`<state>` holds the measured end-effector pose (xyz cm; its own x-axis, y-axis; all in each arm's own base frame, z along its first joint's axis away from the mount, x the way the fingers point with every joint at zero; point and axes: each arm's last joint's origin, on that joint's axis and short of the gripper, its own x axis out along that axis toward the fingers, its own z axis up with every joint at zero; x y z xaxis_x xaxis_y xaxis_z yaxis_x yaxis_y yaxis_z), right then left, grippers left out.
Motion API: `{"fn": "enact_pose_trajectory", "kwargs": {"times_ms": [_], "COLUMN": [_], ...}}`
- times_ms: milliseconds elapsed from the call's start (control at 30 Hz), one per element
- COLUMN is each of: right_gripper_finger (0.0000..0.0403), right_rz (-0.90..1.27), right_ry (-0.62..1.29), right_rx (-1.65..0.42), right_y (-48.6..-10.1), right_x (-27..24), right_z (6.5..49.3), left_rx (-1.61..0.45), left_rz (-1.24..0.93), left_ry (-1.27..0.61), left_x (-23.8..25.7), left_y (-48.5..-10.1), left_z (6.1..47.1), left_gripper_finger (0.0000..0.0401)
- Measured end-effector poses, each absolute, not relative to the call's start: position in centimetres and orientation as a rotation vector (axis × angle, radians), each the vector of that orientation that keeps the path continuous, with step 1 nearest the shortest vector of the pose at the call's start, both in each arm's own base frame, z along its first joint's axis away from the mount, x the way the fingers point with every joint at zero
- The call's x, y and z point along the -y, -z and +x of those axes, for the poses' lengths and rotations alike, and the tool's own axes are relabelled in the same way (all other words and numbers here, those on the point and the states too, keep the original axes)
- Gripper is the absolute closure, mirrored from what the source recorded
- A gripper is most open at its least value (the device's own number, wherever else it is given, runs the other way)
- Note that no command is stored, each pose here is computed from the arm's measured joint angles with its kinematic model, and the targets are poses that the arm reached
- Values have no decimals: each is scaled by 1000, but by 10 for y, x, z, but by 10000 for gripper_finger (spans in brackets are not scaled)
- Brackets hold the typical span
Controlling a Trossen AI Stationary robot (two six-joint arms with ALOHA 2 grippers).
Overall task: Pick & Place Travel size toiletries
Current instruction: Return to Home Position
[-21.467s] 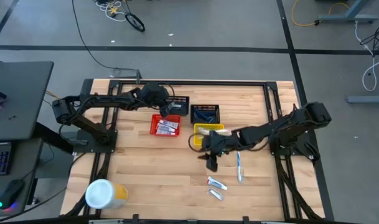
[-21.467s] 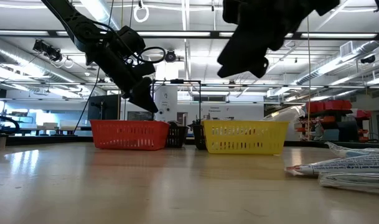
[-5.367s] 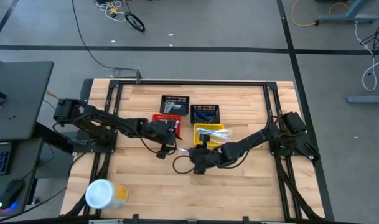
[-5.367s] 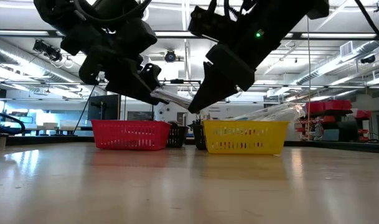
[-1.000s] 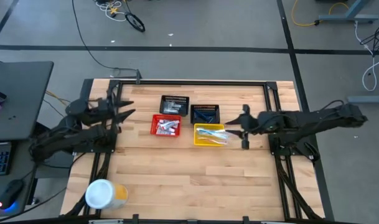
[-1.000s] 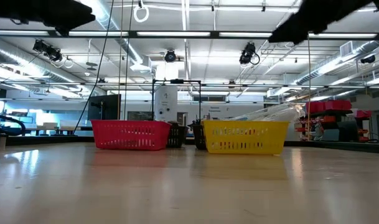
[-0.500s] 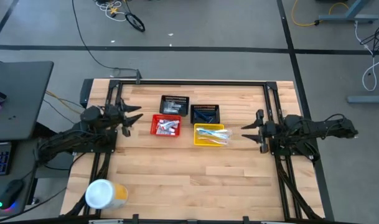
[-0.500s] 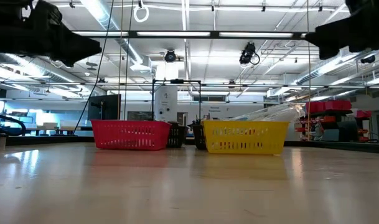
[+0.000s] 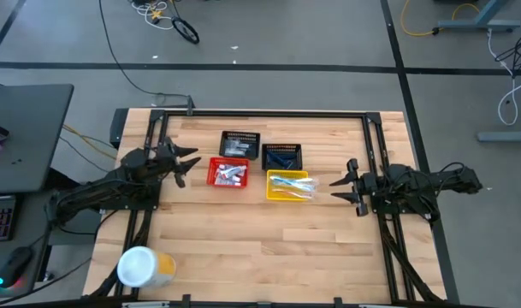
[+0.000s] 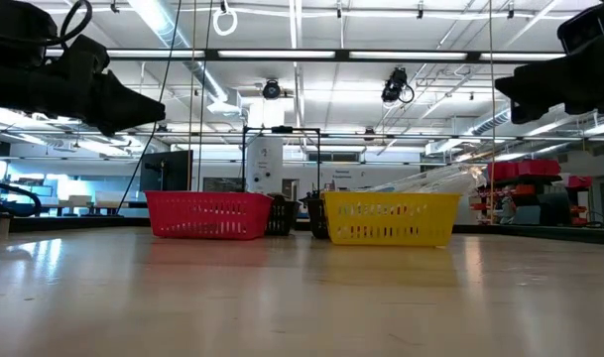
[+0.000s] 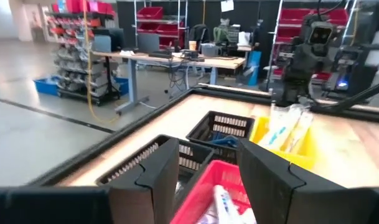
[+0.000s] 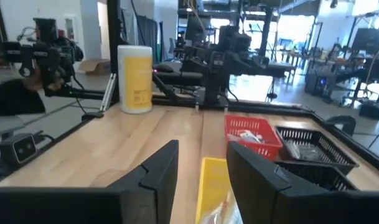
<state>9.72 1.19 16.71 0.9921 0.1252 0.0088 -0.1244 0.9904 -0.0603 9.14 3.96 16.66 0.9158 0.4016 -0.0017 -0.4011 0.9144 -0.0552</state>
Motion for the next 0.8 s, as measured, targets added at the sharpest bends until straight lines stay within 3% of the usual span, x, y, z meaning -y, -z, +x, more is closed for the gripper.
{"fn": "enact_pose_trajectory", "kwargs": {"times_ms": [800], "right_gripper_finger": [257], "right_rz": [-49], "right_ry": [-122], "right_rx": [0], "right_y": [-166], "right_x": [-12], "right_z": [98], "left_rx": [-8], "left_rz": [2], "left_ry": [-421], "left_x": [-40], "left_y": [-166], "left_z": [91], "left_gripper_finger": [230]}}
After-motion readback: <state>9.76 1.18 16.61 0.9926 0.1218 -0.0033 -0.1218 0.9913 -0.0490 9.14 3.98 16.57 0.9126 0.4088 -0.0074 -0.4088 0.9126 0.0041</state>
